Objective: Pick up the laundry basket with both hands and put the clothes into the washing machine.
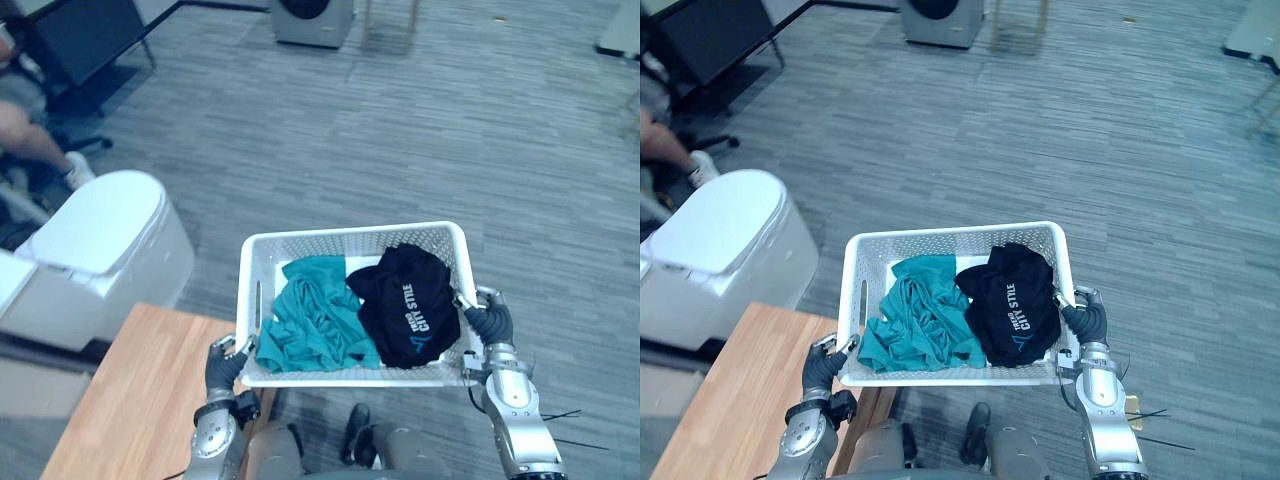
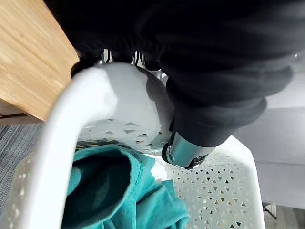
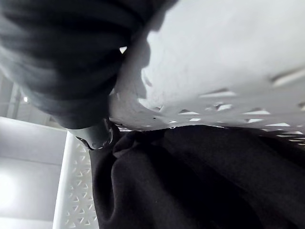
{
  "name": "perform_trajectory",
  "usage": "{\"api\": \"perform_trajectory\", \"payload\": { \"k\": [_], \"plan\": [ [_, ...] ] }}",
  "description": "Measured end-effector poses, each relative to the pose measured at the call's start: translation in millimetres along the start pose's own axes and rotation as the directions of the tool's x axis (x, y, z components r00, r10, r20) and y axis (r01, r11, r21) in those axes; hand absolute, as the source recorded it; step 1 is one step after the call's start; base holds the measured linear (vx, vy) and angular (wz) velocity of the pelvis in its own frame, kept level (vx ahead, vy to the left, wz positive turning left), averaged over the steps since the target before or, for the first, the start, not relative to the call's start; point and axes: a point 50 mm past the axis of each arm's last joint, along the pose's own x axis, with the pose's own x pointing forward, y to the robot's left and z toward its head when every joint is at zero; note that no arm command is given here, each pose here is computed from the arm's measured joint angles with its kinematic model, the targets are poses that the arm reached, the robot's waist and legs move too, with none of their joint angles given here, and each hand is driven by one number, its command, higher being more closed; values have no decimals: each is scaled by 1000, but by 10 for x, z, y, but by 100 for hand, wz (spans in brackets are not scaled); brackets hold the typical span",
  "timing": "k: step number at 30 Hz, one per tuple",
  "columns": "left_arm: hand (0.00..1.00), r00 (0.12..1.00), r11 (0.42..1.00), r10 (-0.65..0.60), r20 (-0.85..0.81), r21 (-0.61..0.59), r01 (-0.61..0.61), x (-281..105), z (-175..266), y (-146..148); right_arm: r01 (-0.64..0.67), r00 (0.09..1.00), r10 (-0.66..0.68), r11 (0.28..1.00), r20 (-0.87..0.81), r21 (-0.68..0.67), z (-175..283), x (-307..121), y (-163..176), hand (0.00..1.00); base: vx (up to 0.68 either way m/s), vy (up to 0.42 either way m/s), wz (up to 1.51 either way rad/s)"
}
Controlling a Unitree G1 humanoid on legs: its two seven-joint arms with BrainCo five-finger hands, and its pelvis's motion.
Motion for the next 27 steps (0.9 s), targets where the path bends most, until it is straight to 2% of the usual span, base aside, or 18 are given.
{"api": "perform_trajectory", "payload": {
  "k": [7, 10, 13, 16, 22, 25, 27],
  "plan": [
    [100, 1000, 1000, 11, -13, -6, -11, -55, -29, 24, 0, 1000, 0, 1000, 9, 6, 27, -67, 9, 100, 291, 132, -81],
    [100, 1000, 1000, 9, -27, 0, -9, -67, -45, 28, 14, 999, -14, 1000, -36, 0, -72, -150, 0, 100, 473, 216, -12],
    [100, 999, 999, 13, -36, 46, -11, -77, -57, 105, 11, 995, -10, 1000, -101, 8, -212, -181, 56, 100, 487, 170, 10],
    [100, 1000, 997, 2, 3, 80, -2, -31, 34, 142, 3, 997, -1, 1000, -80, 21, -167, -123, 98, 100, 501, 61, -8],
    [100, 999, 995, -18, 31, 102, 15, 42, 101, 91, 8, 997, -7, 1000, -78, 11, -168, -100, 66, 100, 653, -101, 19],
    [100, 998, 997, -47, 39, 64, 44, 96, 119, -79, 52, 995, -53, 999, -79, -9, -170, -75, -68, 100, 632, -161, 0],
    [100, 998, 997, -47, 30, 60, 45, 89, 97, -93, 52, 995, -53, 999, -82, -13, -170, -79, -75, 100, 662, -199, -1]
  ]
}}
